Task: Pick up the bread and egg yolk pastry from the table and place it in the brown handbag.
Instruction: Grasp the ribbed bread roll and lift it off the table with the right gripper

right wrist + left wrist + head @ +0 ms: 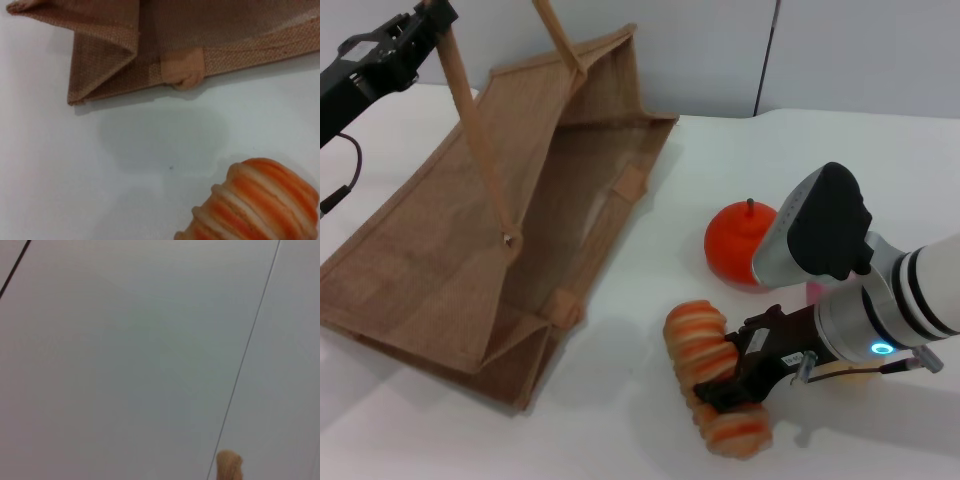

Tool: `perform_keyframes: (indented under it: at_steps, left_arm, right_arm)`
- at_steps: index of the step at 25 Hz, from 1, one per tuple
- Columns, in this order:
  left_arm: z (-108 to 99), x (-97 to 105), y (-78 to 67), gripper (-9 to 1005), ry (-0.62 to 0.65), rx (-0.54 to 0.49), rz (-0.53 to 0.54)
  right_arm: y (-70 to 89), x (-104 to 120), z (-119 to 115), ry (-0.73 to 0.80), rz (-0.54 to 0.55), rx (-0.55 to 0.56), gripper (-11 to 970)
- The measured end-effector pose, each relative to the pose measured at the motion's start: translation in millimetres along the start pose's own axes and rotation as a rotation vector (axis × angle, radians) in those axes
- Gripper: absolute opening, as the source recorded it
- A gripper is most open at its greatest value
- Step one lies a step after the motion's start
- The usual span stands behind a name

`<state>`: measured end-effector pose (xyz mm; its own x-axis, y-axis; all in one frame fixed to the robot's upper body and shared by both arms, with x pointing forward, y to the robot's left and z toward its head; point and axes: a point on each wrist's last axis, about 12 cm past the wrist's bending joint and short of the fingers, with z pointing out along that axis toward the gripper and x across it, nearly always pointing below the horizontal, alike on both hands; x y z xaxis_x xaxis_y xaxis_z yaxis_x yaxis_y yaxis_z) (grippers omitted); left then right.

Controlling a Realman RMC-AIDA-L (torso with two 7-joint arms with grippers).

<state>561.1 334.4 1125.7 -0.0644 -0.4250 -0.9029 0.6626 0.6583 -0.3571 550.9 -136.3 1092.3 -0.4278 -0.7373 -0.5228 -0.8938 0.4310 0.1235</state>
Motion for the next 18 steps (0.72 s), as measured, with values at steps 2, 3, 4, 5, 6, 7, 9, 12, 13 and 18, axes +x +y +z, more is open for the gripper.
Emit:
perform_keyframes:
  at_steps: [2,3,4,5,6,7,9,12,13,18]
  left_arm:
    - [0.0,0.0,0.0,120,0.000,0.000,0.000]
    - [0.0,0.0,0.0,120,0.000,0.000,0.000]
    - [0.0,0.0,0.0,120,0.000,0.000,0.000]
    - [0.0,0.0,0.0,120,0.000,0.000,0.000]
    - [0.1,0.2,-0.1,120,0.000,0.000,0.000]
    - [0.1,0.3,-0.2,120,0.000,0.000,-0.001]
    - [0.2,0.5,-0.3,121,0.000,0.000,-0.001]
    - [0.2,0.5,-0.3,121,0.000,0.000,-0.001]
    - [0.2,0.5,-0.3,121,0.000,0.000,-0.001]
    - [0.2,0.5,-0.3,121,0.000,0.000,-0.001]
  right_arm:
    - [0.3,-0.6,-0.1,0.000,-0.001,-0.002,820]
    - [0.4,-0.8,-0.1,-0.001,-0.001,-0.003,819]
    - [0.5,-1.0,-0.2,-0.001,-0.002,-0.004,818]
    - [0.7,-1.2,-0.2,-0.001,-0.002,-0.005,818]
    - [0.8,-1.5,-0.3,-0.002,-0.002,-0.005,817]
    - [0.9,-1.9,-0.4,-0.002,-0.003,-0.006,792]
    - [0.8,-2.7,-0.9,-0.001,-0.004,-0.008,741]
    - [0.4,-3.5,-1.8,-0.001,-0.003,-0.011,715]
    - [0.3,-4.0,-2.0,-0.001,-0.004,-0.011,707]
    - [0.8,-6.8,-2.2,-0.001,-0.013,-0.012,660]
